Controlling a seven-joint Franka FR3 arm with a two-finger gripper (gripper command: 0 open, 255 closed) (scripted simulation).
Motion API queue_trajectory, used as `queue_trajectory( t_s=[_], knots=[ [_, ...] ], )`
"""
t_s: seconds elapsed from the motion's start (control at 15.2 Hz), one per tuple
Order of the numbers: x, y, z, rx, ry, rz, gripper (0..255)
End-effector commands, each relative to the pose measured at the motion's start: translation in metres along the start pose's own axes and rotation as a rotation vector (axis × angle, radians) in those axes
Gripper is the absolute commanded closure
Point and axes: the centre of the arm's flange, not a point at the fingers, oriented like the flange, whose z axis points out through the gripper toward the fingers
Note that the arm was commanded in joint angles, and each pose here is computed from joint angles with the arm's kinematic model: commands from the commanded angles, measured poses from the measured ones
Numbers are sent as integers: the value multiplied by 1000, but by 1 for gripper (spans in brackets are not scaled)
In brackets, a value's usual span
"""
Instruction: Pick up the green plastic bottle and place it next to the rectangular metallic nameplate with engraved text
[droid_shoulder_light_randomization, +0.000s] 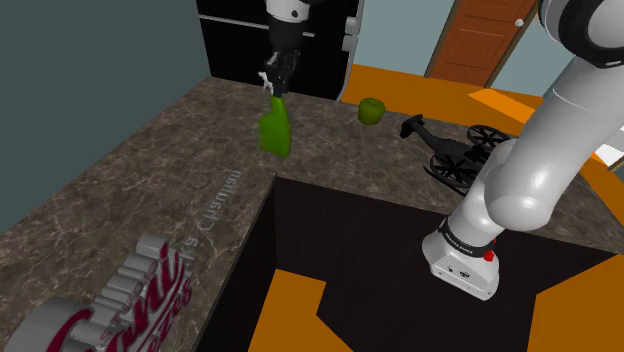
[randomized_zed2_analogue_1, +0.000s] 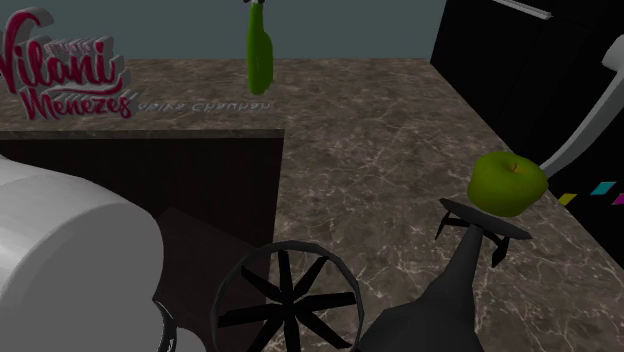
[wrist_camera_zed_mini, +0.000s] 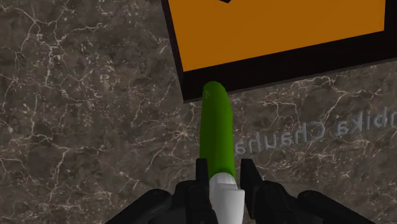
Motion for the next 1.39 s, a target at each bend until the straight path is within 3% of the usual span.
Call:
queue_trajectory(
  t_s=[0.0,0.26,1.06,1.32],
  knots=[
    [18,-11,18,0,1,0,255],
    [53,-33,49,0,1,0,255],
    [48,-30,112,0,1,0,255],
    [48,-29,116,0,1,0,255]
  ],
)
